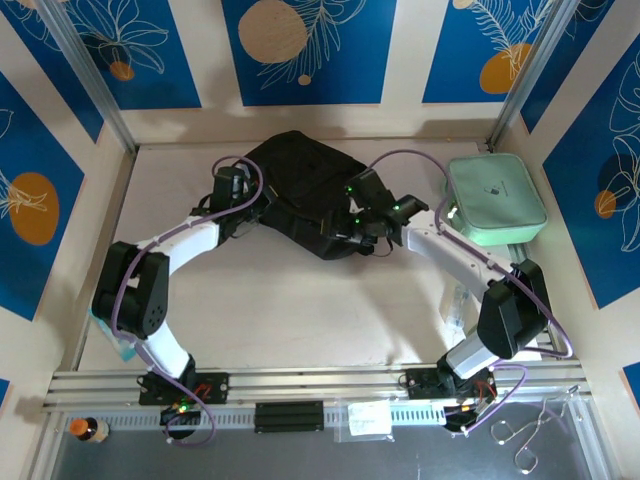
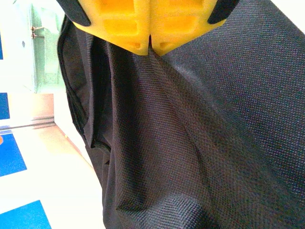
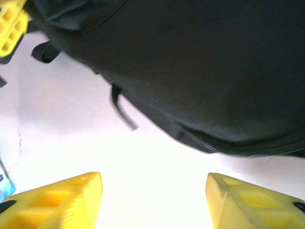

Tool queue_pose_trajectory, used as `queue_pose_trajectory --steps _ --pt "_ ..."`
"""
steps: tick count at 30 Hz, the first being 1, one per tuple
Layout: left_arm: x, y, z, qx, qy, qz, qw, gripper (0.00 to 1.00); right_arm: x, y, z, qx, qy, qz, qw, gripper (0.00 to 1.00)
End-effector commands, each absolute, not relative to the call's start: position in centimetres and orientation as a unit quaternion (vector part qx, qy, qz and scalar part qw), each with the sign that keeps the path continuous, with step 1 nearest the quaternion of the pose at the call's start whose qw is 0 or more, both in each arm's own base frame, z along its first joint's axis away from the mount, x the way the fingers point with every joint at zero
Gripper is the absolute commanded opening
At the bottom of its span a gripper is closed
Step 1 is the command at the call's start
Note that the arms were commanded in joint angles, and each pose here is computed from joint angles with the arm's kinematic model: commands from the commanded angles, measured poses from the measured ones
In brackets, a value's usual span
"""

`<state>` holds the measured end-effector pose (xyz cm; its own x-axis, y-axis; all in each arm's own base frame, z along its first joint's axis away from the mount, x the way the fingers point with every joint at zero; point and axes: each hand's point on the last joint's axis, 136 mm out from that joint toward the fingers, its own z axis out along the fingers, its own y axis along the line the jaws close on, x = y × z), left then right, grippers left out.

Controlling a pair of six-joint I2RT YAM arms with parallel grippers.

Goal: Pack the student bag
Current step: Zip the student bag at the top-center of the table.

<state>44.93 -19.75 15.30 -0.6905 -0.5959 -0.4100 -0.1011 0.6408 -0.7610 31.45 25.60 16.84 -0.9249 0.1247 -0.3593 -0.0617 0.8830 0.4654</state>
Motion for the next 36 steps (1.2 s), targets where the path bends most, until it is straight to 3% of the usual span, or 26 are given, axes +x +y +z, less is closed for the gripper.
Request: queue_pose_trajectory --steps 1,16,27,36 --pt "45.2 -20.5 19.0 -0.176 0.815 -0.397 0.384 0.0 31.5 27.5 16.9 0.034 0.949 0.262 0.17 0.59" --pt "45.0 -21.2 19.1 -0.168 0.813 -0.413 0.376 0.0 35.2 29.8 13.8 0.049 0.955 0.238 0.168 0.54" --pt "44.8 -21.1 19.1 -0.171 0.813 -0.413 0.372 0.0 36.7 30.9 13.1 0.043 0.957 0.237 0.165 0.35" --pt "44.8 -21.0 19.1 -0.172 0.816 -0.408 0.371 0.0 36.8 31.1 12.3 0.037 0.959 0.231 0.158 0.28"
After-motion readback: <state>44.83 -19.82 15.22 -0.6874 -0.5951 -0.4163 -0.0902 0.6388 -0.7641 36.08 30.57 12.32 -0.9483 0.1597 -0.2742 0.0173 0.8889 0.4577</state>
